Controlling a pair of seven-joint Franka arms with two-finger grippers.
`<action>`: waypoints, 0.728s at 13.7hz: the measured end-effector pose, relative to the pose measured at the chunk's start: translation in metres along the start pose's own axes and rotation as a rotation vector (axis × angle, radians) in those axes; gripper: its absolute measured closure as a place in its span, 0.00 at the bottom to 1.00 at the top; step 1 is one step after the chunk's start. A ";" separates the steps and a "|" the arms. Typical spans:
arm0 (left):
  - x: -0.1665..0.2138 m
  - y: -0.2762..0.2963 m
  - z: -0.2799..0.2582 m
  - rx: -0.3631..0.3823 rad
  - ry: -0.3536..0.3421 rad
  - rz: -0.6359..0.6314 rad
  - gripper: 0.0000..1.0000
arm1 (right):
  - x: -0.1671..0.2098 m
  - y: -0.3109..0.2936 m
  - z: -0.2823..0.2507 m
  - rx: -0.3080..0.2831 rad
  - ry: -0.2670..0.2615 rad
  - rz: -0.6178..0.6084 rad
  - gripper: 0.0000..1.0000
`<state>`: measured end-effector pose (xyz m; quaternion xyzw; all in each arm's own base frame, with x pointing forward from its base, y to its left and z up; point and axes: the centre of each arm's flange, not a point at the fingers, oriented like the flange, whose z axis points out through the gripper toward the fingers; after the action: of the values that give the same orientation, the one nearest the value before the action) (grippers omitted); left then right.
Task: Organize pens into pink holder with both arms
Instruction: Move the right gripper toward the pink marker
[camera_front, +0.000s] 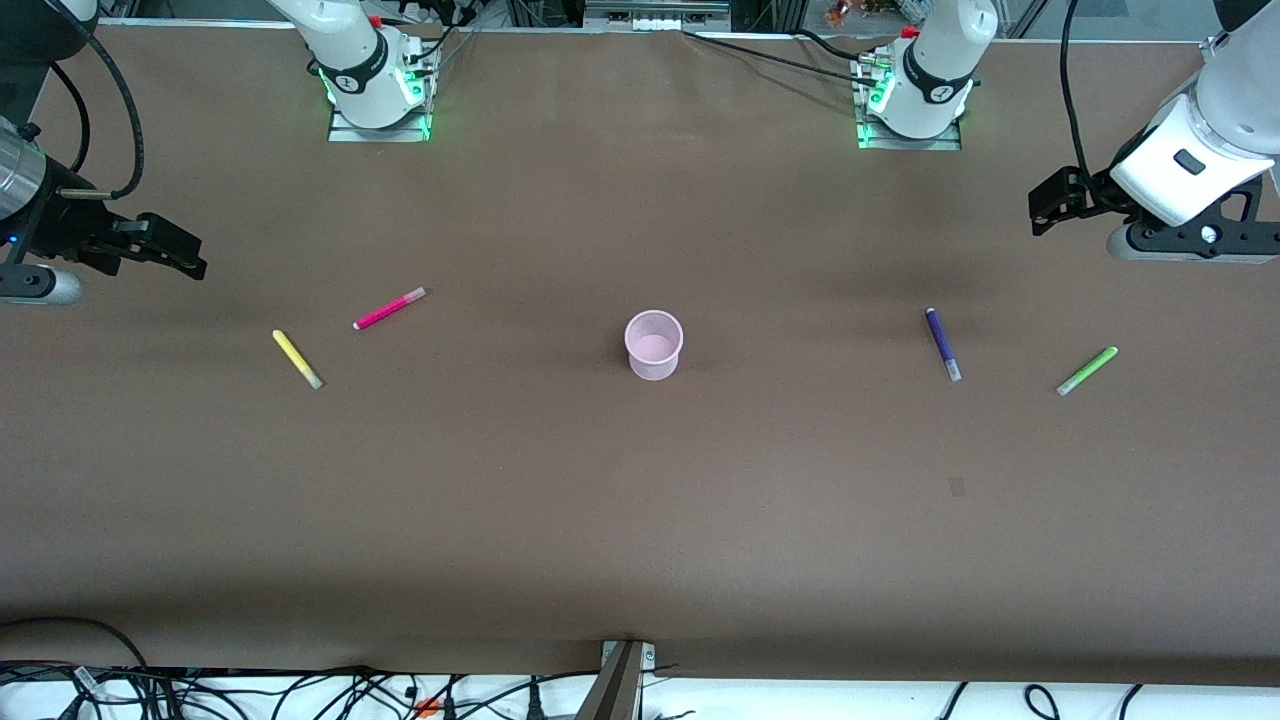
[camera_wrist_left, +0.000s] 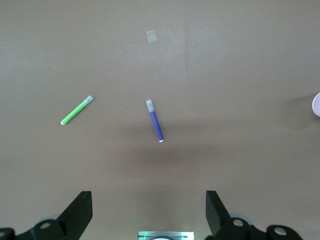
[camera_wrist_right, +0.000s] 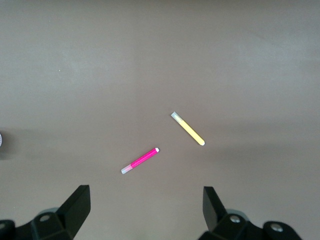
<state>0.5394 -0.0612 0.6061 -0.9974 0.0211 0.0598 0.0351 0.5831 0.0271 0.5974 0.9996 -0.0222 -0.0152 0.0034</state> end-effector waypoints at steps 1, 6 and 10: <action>0.000 -0.001 0.000 0.000 0.000 -0.001 0.00 | 0.000 0.000 0.001 0.000 -0.001 0.000 0.00; 0.000 -0.002 0.000 0.000 0.000 -0.003 0.00 | 0.005 0.000 0.011 0.000 -0.018 0.003 0.00; 0.000 -0.002 0.000 0.000 0.000 -0.003 0.00 | 0.012 0.001 0.025 -0.003 -0.041 0.153 0.00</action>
<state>0.5396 -0.0594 0.6061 -0.9974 0.0194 0.0598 0.0349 0.5940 0.0259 0.5725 0.9945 -0.0986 -0.0352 0.0055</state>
